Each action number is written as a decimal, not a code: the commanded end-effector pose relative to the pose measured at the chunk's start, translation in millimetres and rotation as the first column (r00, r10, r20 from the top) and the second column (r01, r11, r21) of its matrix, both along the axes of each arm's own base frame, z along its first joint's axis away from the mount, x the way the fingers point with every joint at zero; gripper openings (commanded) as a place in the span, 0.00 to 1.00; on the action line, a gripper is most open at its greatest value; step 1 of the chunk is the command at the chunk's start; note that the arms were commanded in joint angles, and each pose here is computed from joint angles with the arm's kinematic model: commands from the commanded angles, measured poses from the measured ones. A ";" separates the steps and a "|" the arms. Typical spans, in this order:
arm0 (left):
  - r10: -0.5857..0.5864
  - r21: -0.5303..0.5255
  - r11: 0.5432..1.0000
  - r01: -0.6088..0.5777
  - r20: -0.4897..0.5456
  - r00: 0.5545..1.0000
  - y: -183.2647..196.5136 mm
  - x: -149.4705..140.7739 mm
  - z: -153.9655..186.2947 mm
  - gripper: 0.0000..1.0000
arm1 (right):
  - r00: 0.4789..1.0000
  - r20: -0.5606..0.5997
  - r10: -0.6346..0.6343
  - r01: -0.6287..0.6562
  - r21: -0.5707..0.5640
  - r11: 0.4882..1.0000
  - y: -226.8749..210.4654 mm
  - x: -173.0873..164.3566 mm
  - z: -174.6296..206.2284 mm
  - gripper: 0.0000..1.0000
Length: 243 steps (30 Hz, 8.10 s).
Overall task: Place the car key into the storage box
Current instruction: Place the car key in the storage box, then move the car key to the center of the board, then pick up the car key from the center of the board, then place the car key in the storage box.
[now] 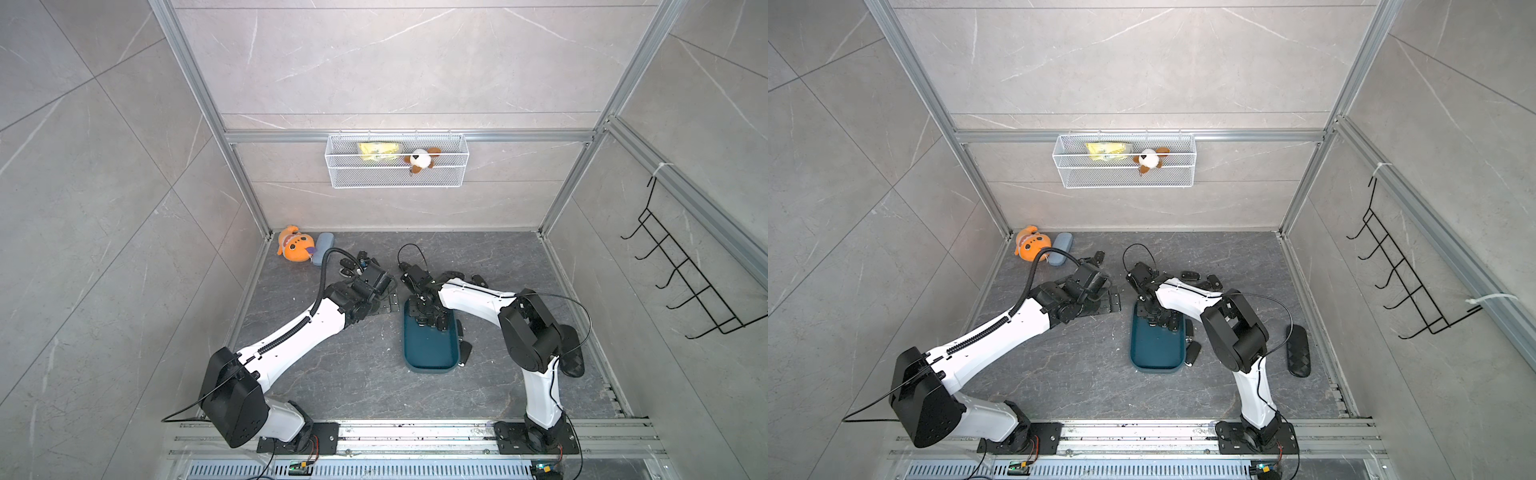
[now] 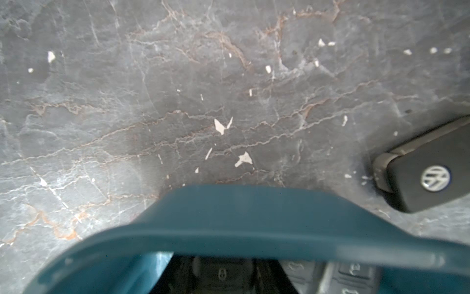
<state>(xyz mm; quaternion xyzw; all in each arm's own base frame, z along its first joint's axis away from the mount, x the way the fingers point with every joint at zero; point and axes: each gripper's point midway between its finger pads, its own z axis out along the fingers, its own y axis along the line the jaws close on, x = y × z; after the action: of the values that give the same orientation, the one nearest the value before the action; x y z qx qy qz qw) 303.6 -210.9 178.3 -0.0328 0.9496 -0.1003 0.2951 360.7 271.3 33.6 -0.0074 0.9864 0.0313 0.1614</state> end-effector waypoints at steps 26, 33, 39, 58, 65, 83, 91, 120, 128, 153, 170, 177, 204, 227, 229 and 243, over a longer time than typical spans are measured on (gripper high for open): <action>-0.026 -0.034 0.999 0.027 0.030 0.999 -11.1 11.2 8.4 1.00 | 0.990 0.140 0.008 -0.018 0.070 0.997 -11.3 -8.2 80.7 0.86; -0.049 -0.024 0.998 0.050 0.034 0.998 -21.4 29.2 8.1 1.00 | 0.977 0.214 -0.012 -0.006 0.082 0.997 -30.0 -7.6 112.5 0.99; 0.029 -0.002 1.000 -0.029 -0.011 1.000 -2.9 55.8 -1.7 1.00 | 0.964 0.265 -0.027 -0.010 0.140 0.990 -40.4 -9.3 129.8 0.99; -0.012 -0.004 1.000 0.012 -0.030 0.999 -40.3 176.3 -35.4 0.96 | 0.933 0.359 -0.029 -0.049 0.206 0.977 -62.1 -27.4 161.7 0.99; -0.074 -0.084 0.994 0.074 -0.007 0.997 -80.3 211.8 -55.8 0.94 | 0.929 0.368 -0.041 -0.035 0.196 0.980 -75.3 -32.0 167.1 0.99; -0.123 0.082 0.989 0.124 -0.013 0.992 -110.9 246.9 -138.8 0.93 | 0.938 0.337 -0.075 0.007 0.197 0.980 -89.6 -48.3 161.8 0.99; -0.128 0.206 0.969 0.137 -0.052 0.990 -100.2 240.0 -154.0 0.92 | 0.943 0.322 -0.080 0.015 0.200 0.980 -89.6 -50.5 156.3 0.99; -0.140 0.218 0.962 0.164 -0.120 0.983 -85.6 230.4 -161.9 0.68 | 0.952 0.293 -0.086 0.018 0.229 0.973 -85.3 -53.9 147.7 0.99; -0.168 0.183 0.965 0.190 -0.128 0.977 -92.7 229.2 -164.5 0.42 | 0.954 0.288 -0.086 0.019 0.227 0.974 -85.7 -54.8 146.1 0.99; -0.050 0.169 0.980 0.106 -0.303 0.952 -15.3 94.3 -144.0 0.40 | 0.968 0.249 0.020 -0.105 0.336 0.936 -29.4 -27.8 126.4 0.99; -0.047 0.137 0.984 0.109 -0.397 0.917 -4.4 71.8 -156.4 0.37 | 0.972 0.235 0.030 -0.126 0.406 0.905 -13.5 -27.9 125.3 0.99; -0.040 0.116 0.989 0.088 -0.364 0.930 -5.0 72.6 -135.1 0.29 | 0.971 0.239 0.028 -0.125 0.402 0.907 -17.5 -31.8 125.3 0.99; -0.067 0.066 0.994 0.083 -0.217 0.974 -93.0 7.0 -45.0 0.29 | 0.957 0.290 -0.011 -0.087 0.324 0.942 -79.0 -73.1 124.9 0.99; -0.076 0.283 0.946 0.157 -0.277 0.958 -122.4 24.6 -103.3 0.29 | 0.955 0.290 -0.067 -0.024 0.299 0.954 -112.4 -90.1 123.2 0.99; -0.075 0.298 0.941 0.161 -0.282 0.957 -122.3 25.9 -107.8 0.30 | 0.956 0.286 -0.068 -0.021 0.296 0.955 -112.8 -89.4 121.9 0.99; -0.065 0.340 0.924 0.173 -0.305 0.950 -123.0 29.8 -124.6 0.40 | 0.958 0.278 -0.064 -0.021 0.291 0.956 -111.3 -86.6 118.9 0.99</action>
<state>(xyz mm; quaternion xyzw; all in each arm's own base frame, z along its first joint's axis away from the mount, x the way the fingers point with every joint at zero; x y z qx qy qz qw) 332.3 -335.4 45.3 0.0567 0.9867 0.0540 0.1426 275.9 165.6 161.2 0.0258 0.9308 0.1917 0.3102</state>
